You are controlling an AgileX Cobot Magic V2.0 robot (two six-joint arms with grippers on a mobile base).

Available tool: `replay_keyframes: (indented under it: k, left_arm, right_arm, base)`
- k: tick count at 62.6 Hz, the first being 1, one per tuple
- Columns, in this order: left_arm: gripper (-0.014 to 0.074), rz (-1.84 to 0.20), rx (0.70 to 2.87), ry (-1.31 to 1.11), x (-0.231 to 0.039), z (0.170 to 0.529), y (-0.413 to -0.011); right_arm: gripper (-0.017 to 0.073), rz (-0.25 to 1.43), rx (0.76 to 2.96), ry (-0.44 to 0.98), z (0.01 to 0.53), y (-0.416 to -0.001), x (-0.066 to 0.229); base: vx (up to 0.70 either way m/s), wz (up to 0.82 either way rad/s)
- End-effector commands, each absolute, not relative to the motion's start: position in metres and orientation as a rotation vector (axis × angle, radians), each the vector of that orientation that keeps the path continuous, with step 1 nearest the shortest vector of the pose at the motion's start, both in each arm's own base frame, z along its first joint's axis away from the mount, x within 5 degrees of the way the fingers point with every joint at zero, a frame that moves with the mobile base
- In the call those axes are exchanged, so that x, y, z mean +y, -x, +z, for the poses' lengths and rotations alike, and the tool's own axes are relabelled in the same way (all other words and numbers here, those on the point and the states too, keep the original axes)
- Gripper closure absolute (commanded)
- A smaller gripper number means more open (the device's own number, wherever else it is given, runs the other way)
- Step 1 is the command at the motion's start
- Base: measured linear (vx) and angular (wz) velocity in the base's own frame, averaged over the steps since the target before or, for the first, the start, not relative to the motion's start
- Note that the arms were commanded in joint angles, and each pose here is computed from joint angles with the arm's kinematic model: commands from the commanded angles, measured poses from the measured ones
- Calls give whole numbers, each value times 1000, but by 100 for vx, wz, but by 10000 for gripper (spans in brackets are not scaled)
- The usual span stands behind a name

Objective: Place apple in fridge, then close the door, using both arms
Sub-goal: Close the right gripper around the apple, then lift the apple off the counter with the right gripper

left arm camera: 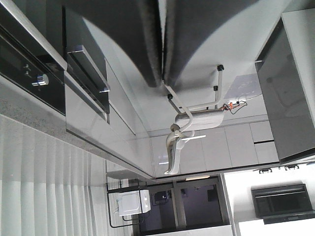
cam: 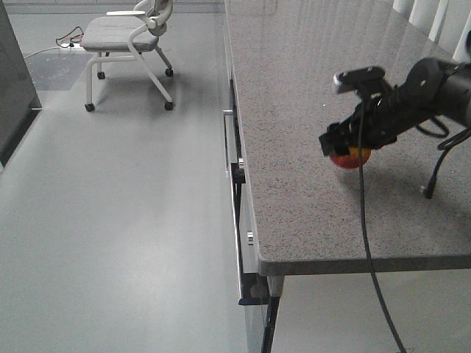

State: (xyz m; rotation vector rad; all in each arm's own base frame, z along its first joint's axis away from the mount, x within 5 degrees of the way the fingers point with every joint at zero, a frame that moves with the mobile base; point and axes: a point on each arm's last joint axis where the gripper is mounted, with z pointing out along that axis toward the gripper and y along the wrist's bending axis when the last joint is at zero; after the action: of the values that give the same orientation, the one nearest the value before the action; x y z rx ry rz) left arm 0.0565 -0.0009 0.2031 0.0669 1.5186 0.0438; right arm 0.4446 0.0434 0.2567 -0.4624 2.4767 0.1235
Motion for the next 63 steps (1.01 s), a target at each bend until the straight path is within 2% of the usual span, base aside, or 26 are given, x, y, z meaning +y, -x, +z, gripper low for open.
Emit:
replay_keyframes:
  k: [1, 12, 23, 46, 63]
  left_arm:
    - [600, 32, 1450, -62, -1, 203, -56]
    - [600, 32, 1450, -62, -1, 203, -56]
    - [600, 32, 1450, -62, -1, 203, -56]
    - [600, 32, 1450, -62, -1, 203, -56]
    - [600, 32, 1450, -62, -1, 203, -56]
  right_arm:
    - [203, 112, 2312, 397, 318, -429, 41]
    - [203, 108, 2202, 340, 335, -392, 38]
    - [203, 97, 2137, 318, 340, -334, 33]
    - [203, 104, 2065, 315, 347, -215, 27]
    - [203, 153, 2042, 340, 343, -146, 27]
  base:
    - [0, 0]
    - [0, 0]
    - [0, 0]
    - [0, 0]
    - [0, 0]
